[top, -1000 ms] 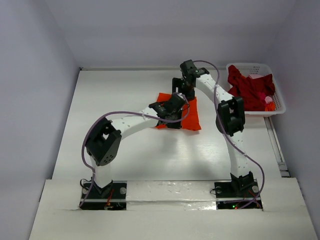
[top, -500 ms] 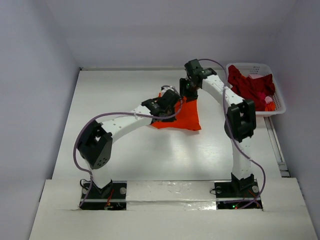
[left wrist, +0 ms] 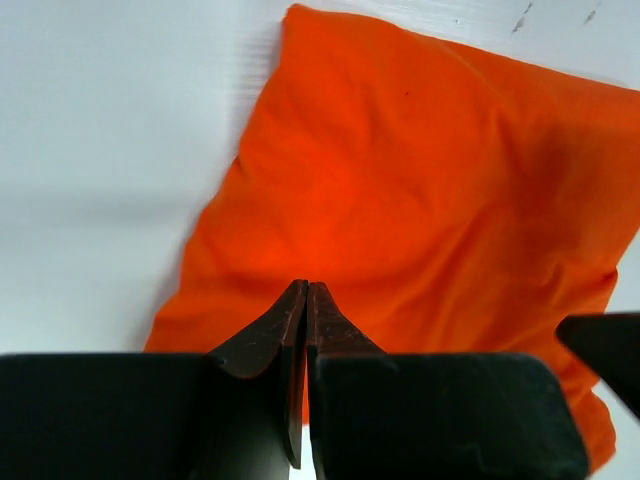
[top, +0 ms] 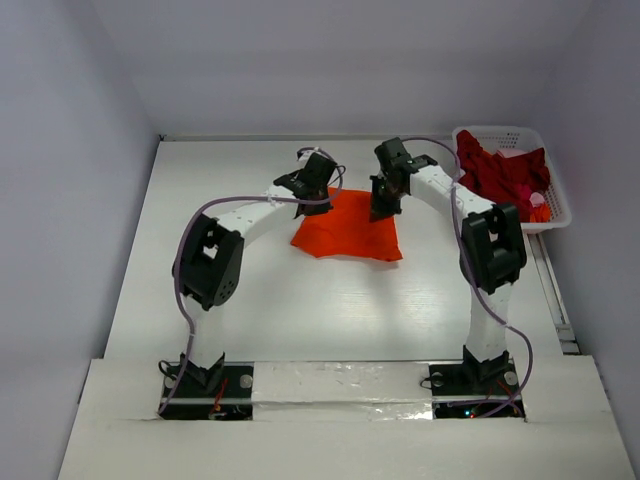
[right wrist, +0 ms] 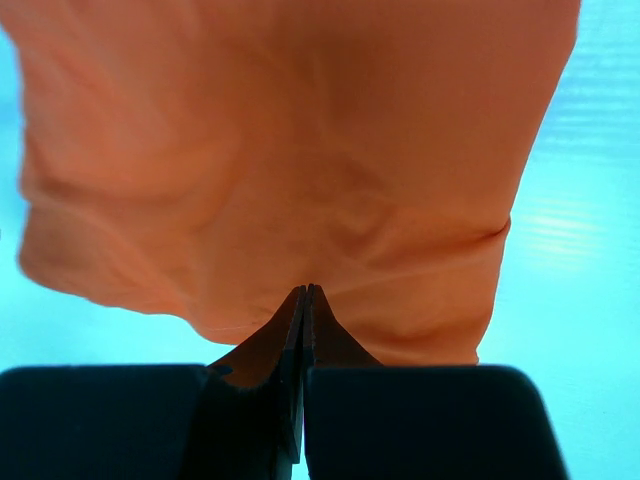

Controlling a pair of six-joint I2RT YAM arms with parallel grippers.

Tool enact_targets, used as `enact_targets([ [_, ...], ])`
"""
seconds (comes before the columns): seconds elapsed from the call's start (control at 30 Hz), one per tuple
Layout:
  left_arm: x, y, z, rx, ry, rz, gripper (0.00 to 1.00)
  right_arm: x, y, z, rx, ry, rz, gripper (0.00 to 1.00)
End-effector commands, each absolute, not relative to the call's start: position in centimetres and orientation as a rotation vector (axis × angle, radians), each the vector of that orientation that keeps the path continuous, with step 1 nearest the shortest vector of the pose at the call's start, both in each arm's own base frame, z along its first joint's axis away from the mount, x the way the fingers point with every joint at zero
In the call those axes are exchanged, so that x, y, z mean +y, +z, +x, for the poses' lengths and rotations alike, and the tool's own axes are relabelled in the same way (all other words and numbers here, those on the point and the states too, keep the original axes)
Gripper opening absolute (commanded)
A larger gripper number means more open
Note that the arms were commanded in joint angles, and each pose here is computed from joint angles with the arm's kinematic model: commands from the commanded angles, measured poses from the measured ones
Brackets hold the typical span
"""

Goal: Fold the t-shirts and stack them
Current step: Smooth out wrinkles on the folded tshirt

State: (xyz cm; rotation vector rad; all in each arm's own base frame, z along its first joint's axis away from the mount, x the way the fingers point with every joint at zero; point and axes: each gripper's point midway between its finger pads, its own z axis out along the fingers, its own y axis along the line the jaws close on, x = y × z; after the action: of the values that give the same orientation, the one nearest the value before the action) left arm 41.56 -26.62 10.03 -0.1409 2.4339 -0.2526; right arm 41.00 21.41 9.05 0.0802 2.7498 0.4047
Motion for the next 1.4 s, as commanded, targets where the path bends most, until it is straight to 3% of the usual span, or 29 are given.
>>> enact_targets([
  [0.0, -28.2, 11.0, 43.4, 2.393, -0.301, -0.094, 0.00, 21.9, 10.4, 41.5, 2.676, 0.477, 0.100, 0.00],
  [0.8, -28.3, 6.8, 46.5, 2.425, -0.347, -0.133, 0.00, 21.9, 8.0, 37.9, 2.717, 0.506, 0.100, 0.00],
  [1.37, -25.4, 3.6, 41.8, 2.516, -0.292, -0.189, 0.00, 22.0, 8.2, 37.6, 2.713, 0.530, 0.107, 0.00],
])
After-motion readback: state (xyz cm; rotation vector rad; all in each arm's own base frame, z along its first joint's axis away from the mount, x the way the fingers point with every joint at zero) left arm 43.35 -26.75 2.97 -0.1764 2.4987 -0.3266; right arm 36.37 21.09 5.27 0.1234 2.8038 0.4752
